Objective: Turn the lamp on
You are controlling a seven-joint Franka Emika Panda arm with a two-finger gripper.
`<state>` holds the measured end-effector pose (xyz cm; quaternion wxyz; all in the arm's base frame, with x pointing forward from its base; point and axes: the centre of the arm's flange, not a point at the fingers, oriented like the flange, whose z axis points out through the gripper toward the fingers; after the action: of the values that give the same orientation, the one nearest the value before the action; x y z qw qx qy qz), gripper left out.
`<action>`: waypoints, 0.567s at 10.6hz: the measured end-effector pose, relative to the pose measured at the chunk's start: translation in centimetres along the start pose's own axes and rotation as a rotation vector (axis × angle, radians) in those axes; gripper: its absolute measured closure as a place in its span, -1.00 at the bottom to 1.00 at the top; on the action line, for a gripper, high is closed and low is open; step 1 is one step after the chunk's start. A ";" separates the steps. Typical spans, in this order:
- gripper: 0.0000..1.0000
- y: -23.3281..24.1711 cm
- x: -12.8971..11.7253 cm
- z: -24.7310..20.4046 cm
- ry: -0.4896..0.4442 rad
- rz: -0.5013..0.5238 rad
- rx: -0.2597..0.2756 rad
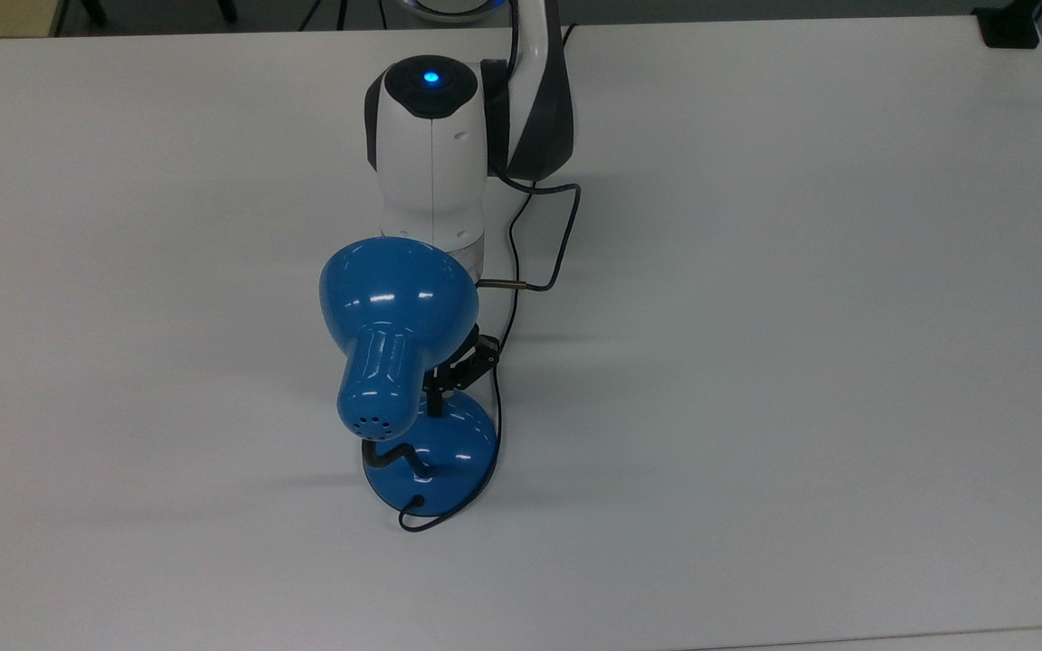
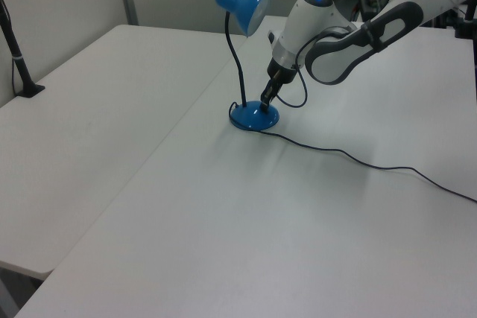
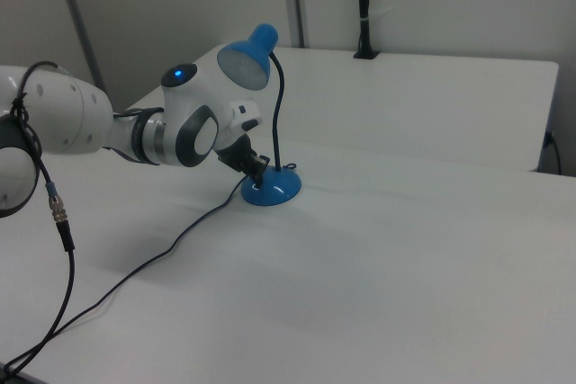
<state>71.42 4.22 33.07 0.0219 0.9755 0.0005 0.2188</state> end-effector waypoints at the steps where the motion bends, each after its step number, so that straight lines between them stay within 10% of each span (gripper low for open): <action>1: 0.98 0.0 0.0 0.0 0.000 0.000 0.000; 6: 0.98 -0.1 0.2 0.3 0.002 -0.005 -0.003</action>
<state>71.72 4.29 32.83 0.0238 0.9753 0.0026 0.2195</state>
